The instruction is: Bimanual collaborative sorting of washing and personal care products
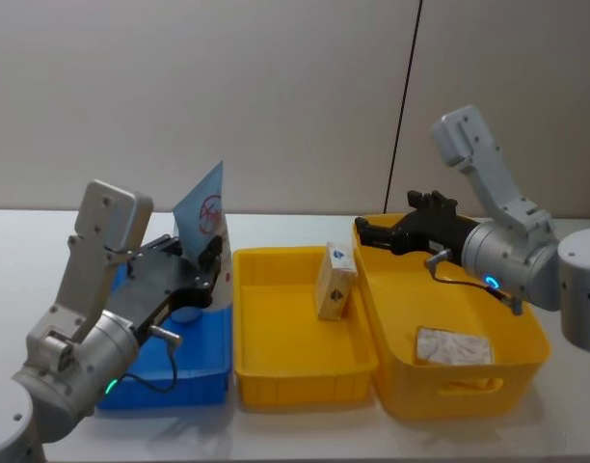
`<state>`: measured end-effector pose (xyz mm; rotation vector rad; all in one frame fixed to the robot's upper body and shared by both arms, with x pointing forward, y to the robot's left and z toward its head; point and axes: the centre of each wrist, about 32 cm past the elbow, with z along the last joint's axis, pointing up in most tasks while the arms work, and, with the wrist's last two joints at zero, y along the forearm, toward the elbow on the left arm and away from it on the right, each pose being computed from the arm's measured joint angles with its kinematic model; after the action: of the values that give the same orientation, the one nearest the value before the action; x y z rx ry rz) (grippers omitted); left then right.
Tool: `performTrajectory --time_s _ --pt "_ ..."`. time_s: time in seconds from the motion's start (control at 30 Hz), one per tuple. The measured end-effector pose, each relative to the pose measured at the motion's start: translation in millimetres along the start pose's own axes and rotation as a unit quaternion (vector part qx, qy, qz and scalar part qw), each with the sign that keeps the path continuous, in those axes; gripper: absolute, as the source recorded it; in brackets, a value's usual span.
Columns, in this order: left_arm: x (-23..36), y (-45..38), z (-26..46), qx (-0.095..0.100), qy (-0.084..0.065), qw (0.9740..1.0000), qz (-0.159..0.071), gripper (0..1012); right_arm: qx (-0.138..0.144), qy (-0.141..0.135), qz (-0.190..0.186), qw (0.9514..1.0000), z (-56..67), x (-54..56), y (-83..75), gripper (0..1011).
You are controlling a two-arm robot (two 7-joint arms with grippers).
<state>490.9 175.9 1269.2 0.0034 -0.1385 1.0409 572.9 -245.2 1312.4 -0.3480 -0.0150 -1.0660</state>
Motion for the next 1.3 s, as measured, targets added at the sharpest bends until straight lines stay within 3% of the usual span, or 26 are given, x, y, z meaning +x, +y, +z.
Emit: performTrajectory --time_s 0.43,0.73,1.3 --pt "-8.2 -9.9 5.1 -0.020 -0.001 0.9998 -0.003 264 -0.006 -0.029 0.031 0.9991 -9.6 -8.4 -6.8 1003" --pt "-13.1 -18.4 7.0 -0.031 0.001 0.9995 0.000 264 0.006 -0.061 0.077 0.9952 -17.6 -9.8 -18.9 1004" --pt "-19.8 -25.5 7.3 -0.035 0.005 0.9994 0.001 264 0.035 -0.087 0.128 0.9874 -12.8 -23.9 -23.7 1003"
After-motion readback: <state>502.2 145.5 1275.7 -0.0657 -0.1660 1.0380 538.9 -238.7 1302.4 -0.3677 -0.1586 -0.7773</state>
